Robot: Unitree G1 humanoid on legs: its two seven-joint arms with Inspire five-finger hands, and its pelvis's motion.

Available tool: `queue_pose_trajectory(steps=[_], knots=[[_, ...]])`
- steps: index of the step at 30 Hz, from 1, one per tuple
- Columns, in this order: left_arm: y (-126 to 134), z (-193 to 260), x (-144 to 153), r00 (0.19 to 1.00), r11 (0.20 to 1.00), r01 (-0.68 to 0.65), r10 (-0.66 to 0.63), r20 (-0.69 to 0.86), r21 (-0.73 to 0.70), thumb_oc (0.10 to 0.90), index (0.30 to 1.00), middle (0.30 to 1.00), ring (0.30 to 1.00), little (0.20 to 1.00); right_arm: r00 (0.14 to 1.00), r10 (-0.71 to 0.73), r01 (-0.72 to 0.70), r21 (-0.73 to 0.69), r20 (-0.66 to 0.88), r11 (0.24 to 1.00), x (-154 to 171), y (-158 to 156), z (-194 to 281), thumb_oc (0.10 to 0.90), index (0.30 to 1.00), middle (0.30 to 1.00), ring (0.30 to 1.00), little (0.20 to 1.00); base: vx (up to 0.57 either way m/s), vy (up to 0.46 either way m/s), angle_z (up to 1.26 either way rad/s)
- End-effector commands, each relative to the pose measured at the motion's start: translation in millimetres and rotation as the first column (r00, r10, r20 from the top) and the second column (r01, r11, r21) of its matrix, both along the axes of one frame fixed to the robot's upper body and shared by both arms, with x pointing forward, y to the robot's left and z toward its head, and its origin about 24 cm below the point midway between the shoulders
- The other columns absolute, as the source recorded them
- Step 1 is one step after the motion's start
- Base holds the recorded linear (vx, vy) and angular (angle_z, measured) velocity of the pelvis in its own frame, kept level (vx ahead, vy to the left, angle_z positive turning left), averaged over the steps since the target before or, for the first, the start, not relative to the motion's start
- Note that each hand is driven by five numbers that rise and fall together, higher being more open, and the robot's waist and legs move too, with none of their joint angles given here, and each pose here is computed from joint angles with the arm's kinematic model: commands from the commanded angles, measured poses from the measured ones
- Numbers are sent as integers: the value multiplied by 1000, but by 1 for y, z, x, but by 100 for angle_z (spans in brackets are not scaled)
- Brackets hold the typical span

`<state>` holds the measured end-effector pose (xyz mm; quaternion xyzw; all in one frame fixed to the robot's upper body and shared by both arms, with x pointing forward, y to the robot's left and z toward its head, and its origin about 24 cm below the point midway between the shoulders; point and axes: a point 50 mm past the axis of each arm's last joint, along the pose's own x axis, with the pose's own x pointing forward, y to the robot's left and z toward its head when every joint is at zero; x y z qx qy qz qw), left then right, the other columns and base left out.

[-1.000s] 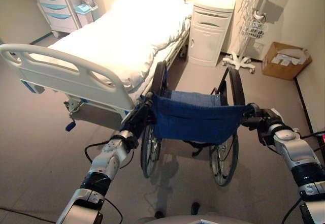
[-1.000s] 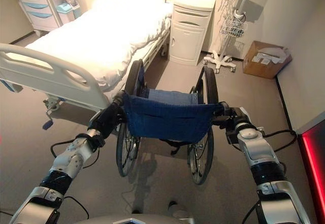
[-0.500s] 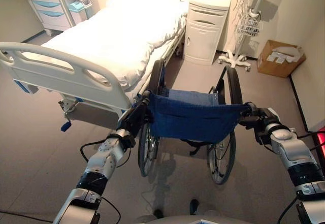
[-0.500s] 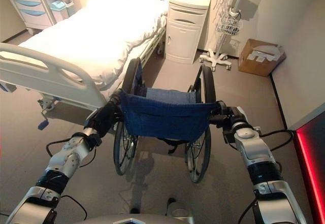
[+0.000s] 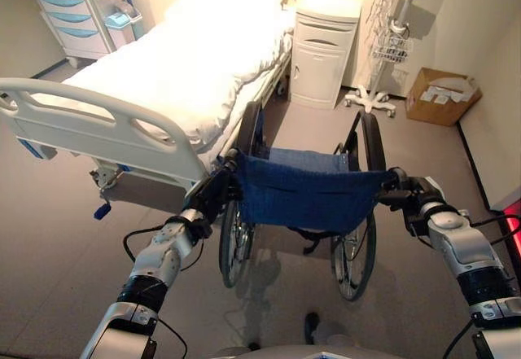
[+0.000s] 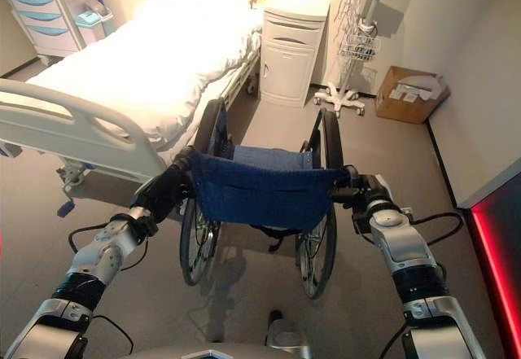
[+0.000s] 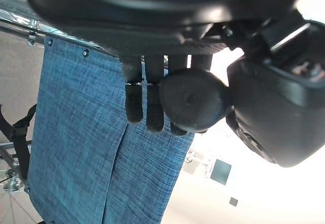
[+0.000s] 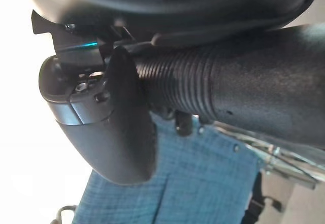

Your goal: Push the wheelchair next to the bed

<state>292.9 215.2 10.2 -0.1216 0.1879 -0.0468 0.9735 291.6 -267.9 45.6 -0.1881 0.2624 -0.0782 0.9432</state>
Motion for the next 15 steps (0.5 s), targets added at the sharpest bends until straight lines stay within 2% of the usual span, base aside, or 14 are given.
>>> queue_pose_trajectory(steps=[1, 15], knots=[[-36, -6, 19, 995, 996, 79, -76, -60, 41, 400, 300, 300, 300, 300, 959, 280, -280, 313, 45, 908, -27, 88, -35, 400, 300, 300, 300, 300, 56, 3, 0], [-45, 5, 29, 989, 987, 146, -144, -22, 74, 400, 300, 300, 300, 300, 967, 253, -245, 369, 27, 897, -36, 103, -42, 400, 300, 300, 300, 300, 36, -5, -8]])
